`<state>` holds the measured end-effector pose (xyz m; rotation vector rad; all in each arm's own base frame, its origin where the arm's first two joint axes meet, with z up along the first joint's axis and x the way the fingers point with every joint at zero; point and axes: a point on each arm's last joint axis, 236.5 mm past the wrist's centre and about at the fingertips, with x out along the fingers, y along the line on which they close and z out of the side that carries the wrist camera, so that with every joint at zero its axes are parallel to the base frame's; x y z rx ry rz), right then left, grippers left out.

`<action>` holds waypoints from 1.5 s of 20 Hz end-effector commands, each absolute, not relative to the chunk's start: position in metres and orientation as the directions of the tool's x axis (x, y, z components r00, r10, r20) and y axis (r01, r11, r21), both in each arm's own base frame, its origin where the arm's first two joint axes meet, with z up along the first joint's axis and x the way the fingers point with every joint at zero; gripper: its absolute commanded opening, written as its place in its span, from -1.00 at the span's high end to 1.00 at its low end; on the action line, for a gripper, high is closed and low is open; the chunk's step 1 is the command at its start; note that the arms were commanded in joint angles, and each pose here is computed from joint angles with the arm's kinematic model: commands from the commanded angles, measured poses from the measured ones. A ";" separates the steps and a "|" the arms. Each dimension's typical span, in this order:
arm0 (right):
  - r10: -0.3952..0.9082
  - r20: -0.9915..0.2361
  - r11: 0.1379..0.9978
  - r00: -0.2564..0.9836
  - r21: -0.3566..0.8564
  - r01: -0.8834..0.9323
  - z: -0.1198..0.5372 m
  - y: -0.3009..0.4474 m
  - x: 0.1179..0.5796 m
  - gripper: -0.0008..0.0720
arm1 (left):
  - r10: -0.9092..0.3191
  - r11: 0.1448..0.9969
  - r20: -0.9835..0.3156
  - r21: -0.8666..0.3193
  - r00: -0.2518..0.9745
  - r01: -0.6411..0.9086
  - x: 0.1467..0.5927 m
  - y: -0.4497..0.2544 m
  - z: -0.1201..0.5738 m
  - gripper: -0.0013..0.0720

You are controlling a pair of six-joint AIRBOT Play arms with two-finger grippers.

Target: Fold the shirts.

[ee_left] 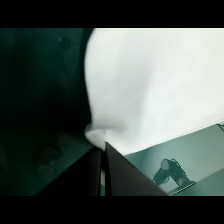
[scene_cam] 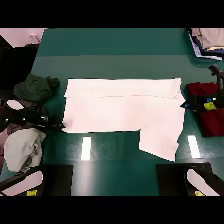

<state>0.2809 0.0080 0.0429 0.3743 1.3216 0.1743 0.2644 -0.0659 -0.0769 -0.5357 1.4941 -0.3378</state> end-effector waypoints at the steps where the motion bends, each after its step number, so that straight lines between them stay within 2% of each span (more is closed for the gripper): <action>1: 0.258 -0.957 0.944 0.136 0.279 0.174 0.012 -0.016 0.241 0.08 | -0.542 0.832 -0.834 -0.550 0.104 -0.068 0.281 -0.068 -0.057 0.90; 2: 0.264 -0.958 0.934 0.114 0.283 0.219 0.000 -0.020 0.228 0.04 | -0.545 0.832 -0.832 -0.552 0.109 -0.055 0.284 -0.068 -0.051 0.90; 3: 0.273 -0.957 0.919 0.096 0.289 0.269 -0.012 -0.024 0.214 -0.17 | -0.545 0.832 -0.830 -0.553 0.115 -0.045 0.288 -0.067 -0.046 0.90; 4: 0.288 -0.955 0.898 0.075 0.297 0.324 -0.024 -0.028 0.200 -0.30 | -0.545 0.832 -0.830 -0.553 0.120 -0.039 0.290 -0.067 -0.043 0.90; 8: 0.383 -0.922 0.832 0.062 0.374 0.410 -0.060 -0.015 0.176 -0.26 | -0.545 0.833 -0.829 -0.553 0.123 -0.037 0.292 -0.067 -0.042 0.90; 11: 0.364 -0.927 0.836 0.085 0.366 0.409 -0.078 -0.012 0.179 -0.25 | -0.546 0.832 -0.829 -0.554 0.123 -0.038 0.292 -0.067 -0.042 0.90; 13: 0.362 -0.929 0.851 0.082 0.365 0.378 -0.082 -0.005 0.182 -0.14 | -0.549 0.830 -0.828 -0.556 0.118 -0.038 0.290 -0.068 -0.041 0.90; 17: 0.407 -0.912 0.838 0.054 0.396 0.375 -0.094 0.012 0.192 -0.12 | -0.551 0.830 -0.827 -0.557 0.113 -0.037 0.289 -0.068 -0.041 0.90; 19: 0.423 -0.906 0.843 0.008 0.397 0.363 -0.101 0.020 0.188 0.17 | -0.549 0.830 -0.828 -0.556 0.113 -0.037 0.289 -0.068 -0.041 0.90; 21: 0.419 -0.908 0.857 -0.025 0.386 0.342 -0.105 0.023 0.184 0.67 | -0.550 0.830 -0.828 -0.556 0.112 -0.037 0.289 -0.068 -0.041 0.90; 22: 0.419 -0.908 0.859 -0.025 0.387 0.337 -0.104 0.024 0.184 0.86 | -0.550 0.830 -0.828 -0.556 0.110 -0.031 0.289 -0.068 -0.041 0.90; 23: 0.416 -0.909 0.860 -0.017 0.388 0.331 -0.102 0.024 0.185 0.93 | -0.550 0.832 -0.829 -0.555 0.102 -0.027 0.287 -0.068 -0.042 0.90; 26: 0.365 -0.931 0.894 0.022 0.357 0.270 -0.077 0.014 0.187 0.93 | -0.520 0.854 -0.852 -0.521 0.053 0.002 0.278 -0.060 -0.040 0.90; 28: 0.259 -0.966 0.941 0.027 0.258 0.217 -0.046 -0.008 0.182 0.93 | -0.499 0.867 -0.866 -0.498 0.033 0.029 0.272 -0.055 -0.032 0.91; 30: 0.162 -0.986 0.969 0.051 0.168 0.180 -0.008 -0.026 0.175 0.93 | -0.490 0.872 -0.869 -0.486 0.069 0.065 0.267 -0.057 -0.013 0.90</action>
